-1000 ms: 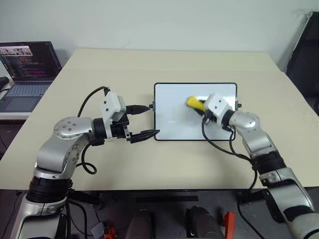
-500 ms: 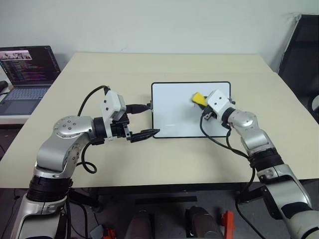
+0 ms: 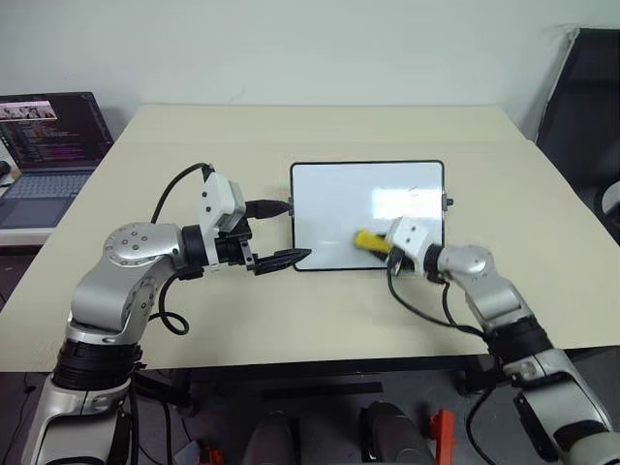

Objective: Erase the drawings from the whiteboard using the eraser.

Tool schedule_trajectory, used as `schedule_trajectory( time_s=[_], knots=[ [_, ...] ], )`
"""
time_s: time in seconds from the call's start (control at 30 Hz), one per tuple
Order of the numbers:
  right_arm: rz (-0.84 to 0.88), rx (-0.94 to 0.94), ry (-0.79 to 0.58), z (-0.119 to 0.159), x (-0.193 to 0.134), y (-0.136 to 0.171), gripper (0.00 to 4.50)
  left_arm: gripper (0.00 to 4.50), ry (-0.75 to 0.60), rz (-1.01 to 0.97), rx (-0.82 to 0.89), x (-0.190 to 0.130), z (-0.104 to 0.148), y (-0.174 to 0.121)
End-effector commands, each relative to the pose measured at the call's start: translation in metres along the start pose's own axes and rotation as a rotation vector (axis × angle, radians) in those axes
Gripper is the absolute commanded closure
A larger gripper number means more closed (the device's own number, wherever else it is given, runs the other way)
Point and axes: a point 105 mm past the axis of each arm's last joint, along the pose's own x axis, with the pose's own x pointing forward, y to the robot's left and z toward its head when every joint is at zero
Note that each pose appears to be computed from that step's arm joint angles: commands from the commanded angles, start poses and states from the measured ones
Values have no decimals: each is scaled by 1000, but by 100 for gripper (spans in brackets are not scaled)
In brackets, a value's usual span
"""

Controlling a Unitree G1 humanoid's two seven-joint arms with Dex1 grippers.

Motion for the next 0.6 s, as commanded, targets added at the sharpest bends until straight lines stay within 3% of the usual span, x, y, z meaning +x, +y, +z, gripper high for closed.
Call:
schedule_trajectory(
  time_s=[0.03, 0.17, 0.27, 0.33, 0.43, 0.6],
  knots=[
    [-93, -12, 2, 5, -6, -19, 349, 0, -29, -6, 40, 1, 11, 2],
    [-208, 1, -88, 28, -21, -49, 349, 0, -40, -13, 50, 4, 13, 4],
    [-190, 29, -210, 63, -56, -61, 349, 0, -49, -11, 67, 2, 19, 8],
    [-157, 27, -208, 70, -81, -61, 349, 0, -56, -4, 81, 0, 23, 11],
    [-97, 16, -81, 52, -119, -53, 349, 0, -22, 13, 119, -4, 24, 16],
    [-200, 23, 58, 22, -175, -67, 349, 0, -20, 27, 133, -5, 23, 22]
  ],
)
